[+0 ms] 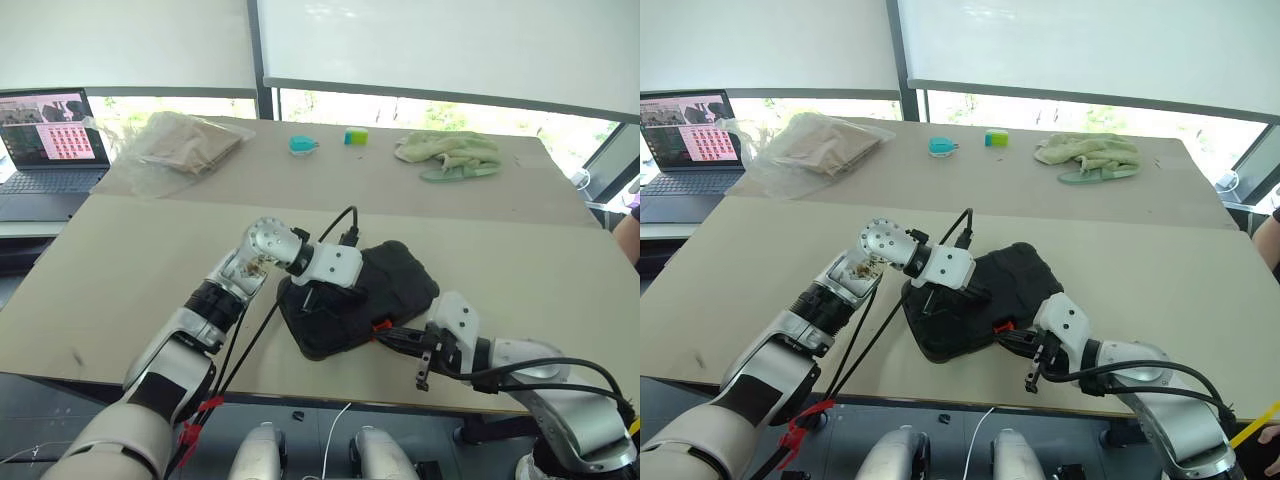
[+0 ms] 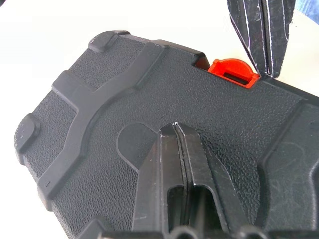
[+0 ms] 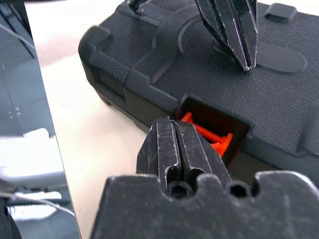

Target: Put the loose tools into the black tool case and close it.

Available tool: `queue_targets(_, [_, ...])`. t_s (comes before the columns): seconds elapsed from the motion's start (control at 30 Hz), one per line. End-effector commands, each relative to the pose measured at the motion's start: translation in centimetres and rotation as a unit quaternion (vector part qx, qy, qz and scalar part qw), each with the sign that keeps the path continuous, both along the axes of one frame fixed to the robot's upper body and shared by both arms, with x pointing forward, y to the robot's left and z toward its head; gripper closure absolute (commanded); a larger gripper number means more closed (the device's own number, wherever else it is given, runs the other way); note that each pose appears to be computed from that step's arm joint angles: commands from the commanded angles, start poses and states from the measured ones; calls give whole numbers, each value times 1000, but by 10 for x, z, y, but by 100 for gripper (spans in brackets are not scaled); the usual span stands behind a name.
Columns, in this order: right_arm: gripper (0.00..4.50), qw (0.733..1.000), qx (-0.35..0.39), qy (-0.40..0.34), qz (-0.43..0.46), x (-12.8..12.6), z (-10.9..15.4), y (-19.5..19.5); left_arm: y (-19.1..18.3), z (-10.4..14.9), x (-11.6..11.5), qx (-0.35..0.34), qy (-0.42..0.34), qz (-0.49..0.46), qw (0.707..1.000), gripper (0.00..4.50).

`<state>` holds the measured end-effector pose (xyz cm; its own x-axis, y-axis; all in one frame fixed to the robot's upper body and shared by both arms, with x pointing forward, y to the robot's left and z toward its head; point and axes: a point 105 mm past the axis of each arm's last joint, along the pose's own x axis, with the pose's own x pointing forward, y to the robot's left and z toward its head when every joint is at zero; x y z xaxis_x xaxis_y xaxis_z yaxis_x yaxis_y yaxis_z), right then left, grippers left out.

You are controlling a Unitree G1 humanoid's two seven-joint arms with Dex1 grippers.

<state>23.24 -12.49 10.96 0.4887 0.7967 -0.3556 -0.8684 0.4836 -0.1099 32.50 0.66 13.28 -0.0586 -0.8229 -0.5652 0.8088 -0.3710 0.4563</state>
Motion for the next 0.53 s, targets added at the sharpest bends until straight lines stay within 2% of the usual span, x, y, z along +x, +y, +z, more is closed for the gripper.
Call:
queue_targets(0.03, [391,999,-12,-28,8,-8,29,-18,36,-13,0,32,96,59,993,394])
queue_targets(0.1, [339,1000,-23,-11,18,-17,43,-37,71,3,-5,22,149,87,985,344])
queue_targets(0.2, [232,999,-22,23,29,-28,69,-67,126,26,-22,10,217,134,967,234])
queue_targets(0.23, [195,999,-17,33,29,-31,77,-75,138,32,-27,9,229,147,962,191])
queue_targets(0.3, [140,999,5,47,17,-31,93,-92,162,42,-32,4,234,185,954,137])
queue_targets(0.4, [29,997,41,71,5,-34,113,-112,187,63,-33,-44,240,254,936,27])
queue_targets(0.43, [5,996,46,76,2,-34,116,-117,192,70,-33,-62,241,269,930,6])
queue_targets(0.53, [5,995,42,90,-10,-34,113,-128,208,79,-40,-111,240,311,913,6])
